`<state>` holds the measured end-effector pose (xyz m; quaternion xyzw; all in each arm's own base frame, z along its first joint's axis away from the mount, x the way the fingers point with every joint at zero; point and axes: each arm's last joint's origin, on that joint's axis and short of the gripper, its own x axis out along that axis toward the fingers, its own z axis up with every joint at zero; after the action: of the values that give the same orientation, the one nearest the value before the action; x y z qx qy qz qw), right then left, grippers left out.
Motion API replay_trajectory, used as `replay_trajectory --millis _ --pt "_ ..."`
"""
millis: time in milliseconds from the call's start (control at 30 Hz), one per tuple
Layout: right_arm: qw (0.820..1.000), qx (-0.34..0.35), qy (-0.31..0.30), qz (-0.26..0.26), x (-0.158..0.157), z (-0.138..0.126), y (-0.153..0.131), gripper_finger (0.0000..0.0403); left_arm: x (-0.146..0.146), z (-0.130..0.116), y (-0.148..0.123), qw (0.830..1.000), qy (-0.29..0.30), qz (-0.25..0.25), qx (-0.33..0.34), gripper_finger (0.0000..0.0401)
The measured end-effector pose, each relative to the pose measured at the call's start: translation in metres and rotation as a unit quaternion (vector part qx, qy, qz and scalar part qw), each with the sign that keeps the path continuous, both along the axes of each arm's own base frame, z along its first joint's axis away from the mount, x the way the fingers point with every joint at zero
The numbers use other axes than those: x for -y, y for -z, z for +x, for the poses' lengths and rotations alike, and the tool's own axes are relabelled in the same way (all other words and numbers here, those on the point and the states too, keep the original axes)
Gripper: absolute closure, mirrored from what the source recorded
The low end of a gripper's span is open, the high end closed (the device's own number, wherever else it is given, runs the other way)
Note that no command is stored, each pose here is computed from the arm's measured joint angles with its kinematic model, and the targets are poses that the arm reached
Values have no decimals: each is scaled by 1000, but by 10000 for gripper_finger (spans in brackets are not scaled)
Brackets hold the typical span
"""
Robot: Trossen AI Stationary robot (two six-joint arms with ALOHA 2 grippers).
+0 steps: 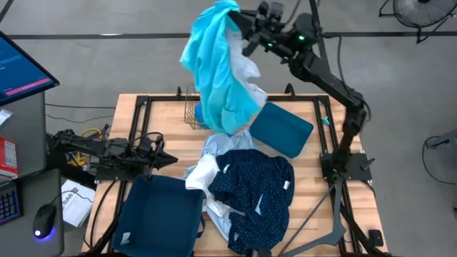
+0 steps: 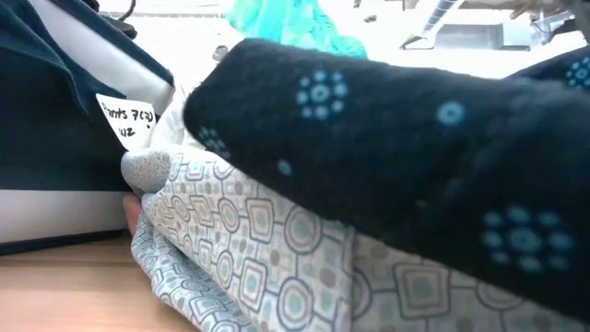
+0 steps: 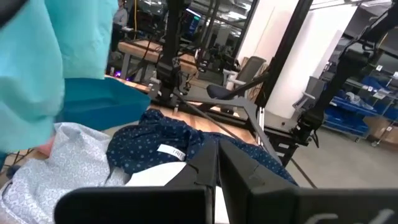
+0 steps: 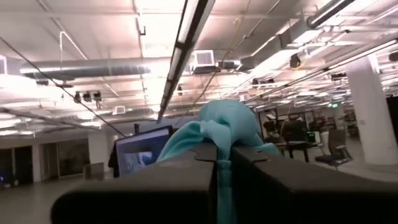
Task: Pick & Place Cloths
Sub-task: Put the light blue shorts into the gold basket
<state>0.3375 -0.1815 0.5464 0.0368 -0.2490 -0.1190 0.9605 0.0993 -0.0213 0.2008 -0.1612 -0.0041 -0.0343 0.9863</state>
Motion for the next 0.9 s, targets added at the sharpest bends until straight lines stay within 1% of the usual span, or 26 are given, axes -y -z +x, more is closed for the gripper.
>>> replay_trajectory --millis 133,200,233,333,500,600,733,800,900 --pt "1000 3 9 -11 14 17 0 401 0 0 0 1000 0 -3 -1 400" --pt "999 16 16 -24 20 19 5 401 0 0 0 1000 0 -3 -1 400" --pt "999 9 23 -26 24 19 8 401 0 0 0 1000 0 -3 -1 400" --pt "997 -27 60 -26 35 18 15 401 0 0 0 1000 0 -3 -2 400" --pt "988 -123 97 -7 52 18 34 401 0 0 0 1000 -1 -3 -2 400" --pt "971 -199 131 2 53 20 48 402 0 0 0 1000 -1 -3 -2 400" --pt "933 -309 185 15 51 19 66 402 0 0 0 1000 -2 -3 -2 400" --pt "915 -355 190 19 50 17 74 402 0 0 0 1000 -4 -3 -2 400" --pt "890 -420 178 24 44 20 88 402 0 0 0 1000 -6 -3 -2 400"
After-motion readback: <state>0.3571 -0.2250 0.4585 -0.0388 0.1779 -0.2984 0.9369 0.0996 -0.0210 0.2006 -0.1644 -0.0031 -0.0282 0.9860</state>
